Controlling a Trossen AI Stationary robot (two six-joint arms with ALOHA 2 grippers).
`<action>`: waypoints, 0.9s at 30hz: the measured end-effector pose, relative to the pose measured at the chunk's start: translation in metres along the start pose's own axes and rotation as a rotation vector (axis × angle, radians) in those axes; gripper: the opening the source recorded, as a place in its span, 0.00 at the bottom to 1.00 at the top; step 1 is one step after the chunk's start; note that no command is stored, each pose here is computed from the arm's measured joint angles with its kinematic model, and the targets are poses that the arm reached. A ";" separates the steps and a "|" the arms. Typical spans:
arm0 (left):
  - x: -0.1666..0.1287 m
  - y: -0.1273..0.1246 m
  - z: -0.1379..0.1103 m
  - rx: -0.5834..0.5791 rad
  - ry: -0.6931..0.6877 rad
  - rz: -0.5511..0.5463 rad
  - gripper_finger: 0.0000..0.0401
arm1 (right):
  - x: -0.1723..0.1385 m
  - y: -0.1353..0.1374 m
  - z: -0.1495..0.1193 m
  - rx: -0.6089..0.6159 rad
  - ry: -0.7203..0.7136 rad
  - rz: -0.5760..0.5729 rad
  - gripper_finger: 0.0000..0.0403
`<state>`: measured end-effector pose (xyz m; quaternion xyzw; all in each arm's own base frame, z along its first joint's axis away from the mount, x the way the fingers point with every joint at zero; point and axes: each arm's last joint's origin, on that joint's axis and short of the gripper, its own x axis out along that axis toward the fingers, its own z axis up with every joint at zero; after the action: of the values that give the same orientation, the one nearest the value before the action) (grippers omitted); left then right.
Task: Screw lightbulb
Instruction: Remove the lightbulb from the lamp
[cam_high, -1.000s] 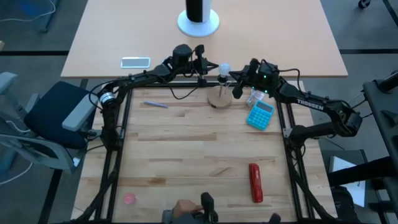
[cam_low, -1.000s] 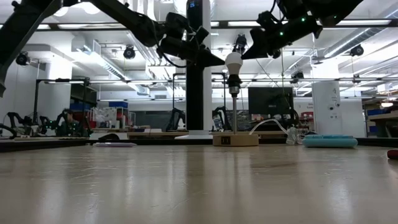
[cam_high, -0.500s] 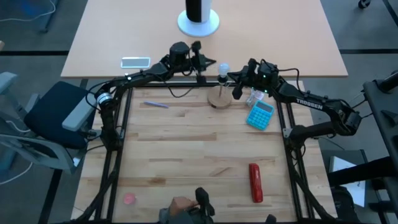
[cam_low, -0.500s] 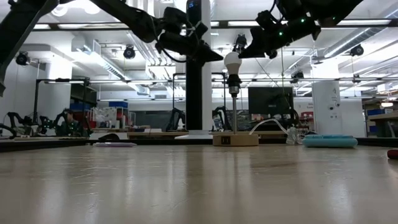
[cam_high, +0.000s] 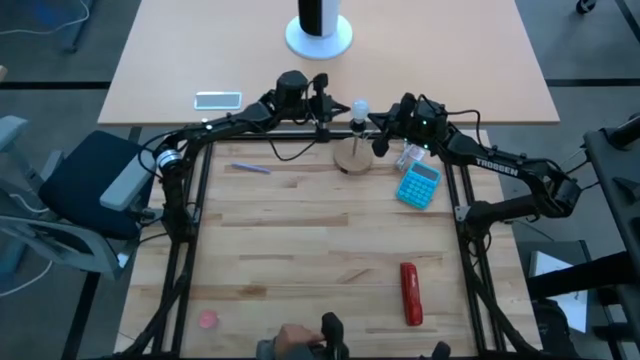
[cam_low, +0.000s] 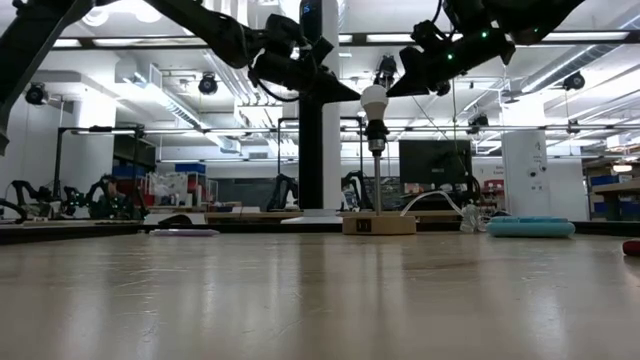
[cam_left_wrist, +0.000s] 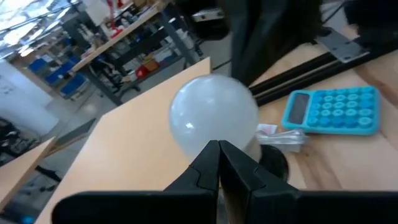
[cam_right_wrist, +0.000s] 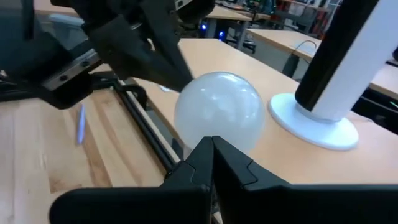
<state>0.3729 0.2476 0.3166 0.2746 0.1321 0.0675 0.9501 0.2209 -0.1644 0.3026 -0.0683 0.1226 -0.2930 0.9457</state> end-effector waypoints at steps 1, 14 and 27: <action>0.000 -0.001 0.000 0.000 -0.005 -0.013 0.00 | 0.000 0.000 0.000 0.000 0.001 -0.004 0.00; -0.008 0.009 0.003 0.030 0.025 0.079 0.00 | -0.003 0.003 -0.007 -0.020 0.074 0.073 0.00; 0.014 0.009 -0.018 0.111 0.009 0.173 0.00 | -0.001 0.005 0.005 -0.004 -0.046 0.089 0.00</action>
<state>0.3812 0.2670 0.3041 0.3367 0.1157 0.1428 0.9235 0.2240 -0.1591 0.3061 -0.0712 0.1044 -0.2486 0.9603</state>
